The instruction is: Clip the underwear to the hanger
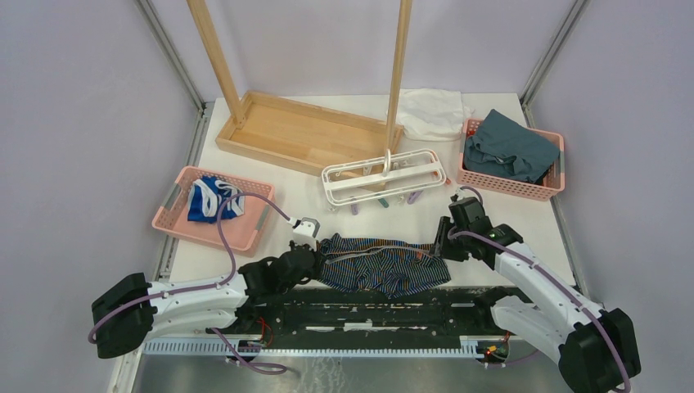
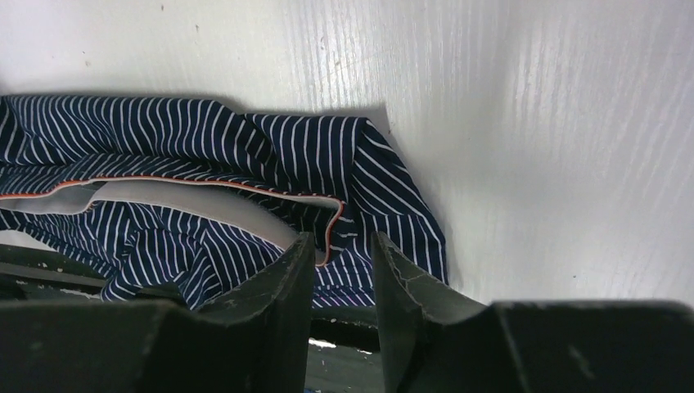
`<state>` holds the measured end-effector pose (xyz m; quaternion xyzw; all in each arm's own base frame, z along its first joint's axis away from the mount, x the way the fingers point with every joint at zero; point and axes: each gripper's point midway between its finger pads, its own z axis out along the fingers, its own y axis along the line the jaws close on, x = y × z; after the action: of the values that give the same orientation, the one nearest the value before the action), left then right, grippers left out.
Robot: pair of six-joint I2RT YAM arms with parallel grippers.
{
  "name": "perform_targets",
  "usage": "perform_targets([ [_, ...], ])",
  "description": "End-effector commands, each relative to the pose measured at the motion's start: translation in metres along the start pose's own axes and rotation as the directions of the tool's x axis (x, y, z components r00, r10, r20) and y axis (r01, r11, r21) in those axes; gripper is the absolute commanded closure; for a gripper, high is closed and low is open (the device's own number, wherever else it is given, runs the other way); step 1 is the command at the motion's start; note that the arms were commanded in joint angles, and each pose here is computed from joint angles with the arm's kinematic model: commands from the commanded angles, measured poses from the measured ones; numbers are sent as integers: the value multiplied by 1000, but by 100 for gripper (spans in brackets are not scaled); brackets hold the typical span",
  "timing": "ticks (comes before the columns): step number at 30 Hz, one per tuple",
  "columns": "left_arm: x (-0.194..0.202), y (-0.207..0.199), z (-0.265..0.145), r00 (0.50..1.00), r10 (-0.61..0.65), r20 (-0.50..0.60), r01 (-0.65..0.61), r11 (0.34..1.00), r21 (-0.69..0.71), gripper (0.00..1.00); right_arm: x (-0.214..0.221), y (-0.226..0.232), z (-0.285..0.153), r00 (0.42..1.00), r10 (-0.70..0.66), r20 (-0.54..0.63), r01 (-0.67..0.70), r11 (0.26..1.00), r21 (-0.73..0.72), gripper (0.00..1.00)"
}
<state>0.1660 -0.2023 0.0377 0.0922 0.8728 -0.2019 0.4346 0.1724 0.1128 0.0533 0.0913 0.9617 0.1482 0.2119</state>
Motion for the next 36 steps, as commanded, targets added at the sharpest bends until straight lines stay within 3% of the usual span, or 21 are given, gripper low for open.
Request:
perform_targets([
  [1,-6,-6,-1,998,-51,24,51,999,14,97,-3,11,-3,1000,-23,-15,23,999,-42,61],
  [12,-8,-5,-2,998,-56,29,56,998,12,97,4,11,8,999,-5,-35,3,998,-61,65],
  [21,-12,-7,-3,998,-63,29,63,998,10,97,8,9,5,999,-15,-50,12,998,-57,99],
  [36,-44,2,-25,978,-167,125,171,985,-24,97,-12,-3,-27,995,15,97,-15,1000,3,100],
])
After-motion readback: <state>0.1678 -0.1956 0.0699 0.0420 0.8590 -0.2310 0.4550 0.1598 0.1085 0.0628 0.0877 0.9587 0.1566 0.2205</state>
